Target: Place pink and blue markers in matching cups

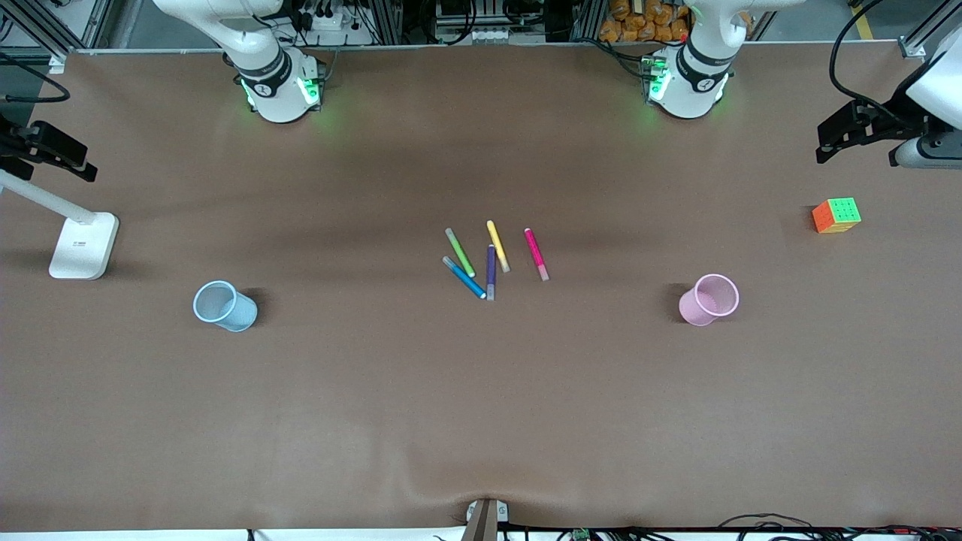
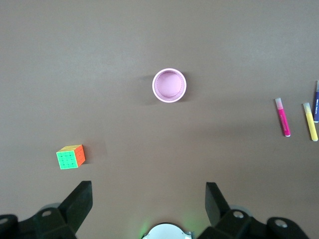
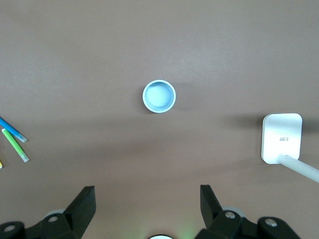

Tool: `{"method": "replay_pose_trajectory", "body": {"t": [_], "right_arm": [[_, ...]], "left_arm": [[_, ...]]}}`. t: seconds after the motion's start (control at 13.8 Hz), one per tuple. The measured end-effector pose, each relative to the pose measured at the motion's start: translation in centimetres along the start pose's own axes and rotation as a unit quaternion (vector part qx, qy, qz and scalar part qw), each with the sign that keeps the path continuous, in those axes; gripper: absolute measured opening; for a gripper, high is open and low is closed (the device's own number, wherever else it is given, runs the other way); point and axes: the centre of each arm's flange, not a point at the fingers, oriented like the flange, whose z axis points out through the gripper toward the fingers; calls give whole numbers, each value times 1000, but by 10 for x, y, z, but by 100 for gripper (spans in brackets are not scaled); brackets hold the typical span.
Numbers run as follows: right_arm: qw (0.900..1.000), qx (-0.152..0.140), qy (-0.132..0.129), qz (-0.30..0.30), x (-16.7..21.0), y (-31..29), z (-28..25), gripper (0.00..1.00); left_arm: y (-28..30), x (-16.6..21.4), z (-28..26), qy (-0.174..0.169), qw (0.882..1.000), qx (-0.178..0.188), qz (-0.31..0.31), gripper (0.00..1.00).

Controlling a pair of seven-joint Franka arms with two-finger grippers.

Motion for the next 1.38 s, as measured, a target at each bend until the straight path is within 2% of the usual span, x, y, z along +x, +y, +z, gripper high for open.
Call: {"method": "replay_pose_trajectory", "body": {"t": [0.36, 0.43, 0.51, 0.58, 1.01, 1.09, 1.16, 1.38], "right_arm": [[1000, 0, 0, 0, 0, 0, 0, 33], [1000, 0, 0, 0, 0, 0, 0, 27], [1000, 0, 0, 1, 0, 1, 0, 28], [1000, 0, -1, 1, 0, 1, 0, 36], [1000, 0, -1, 1, 0, 1, 1, 95], [1000, 0, -1, 1, 0, 1, 1, 96], [1000, 0, -1, 1, 0, 1, 1, 90], [1000, 0, -1, 1, 0, 1, 1, 54]], "left_arm": [[2, 0, -5, 5, 1000, 0, 2, 100], [2, 0, -8, 8, 1000, 0, 2, 100], [2, 0, -11, 12, 1000, 0, 2, 100], [2, 0, -14, 15, 1000, -1, 2, 100], [3, -3, -12, 0, 1000, -6, 3, 100], [5, -4, -12, -2, 1000, -11, 3, 100], [5, -4, -11, -2, 1000, -13, 3, 100], [5, -5, -10, -8, 1000, -14, 4, 100]]}}
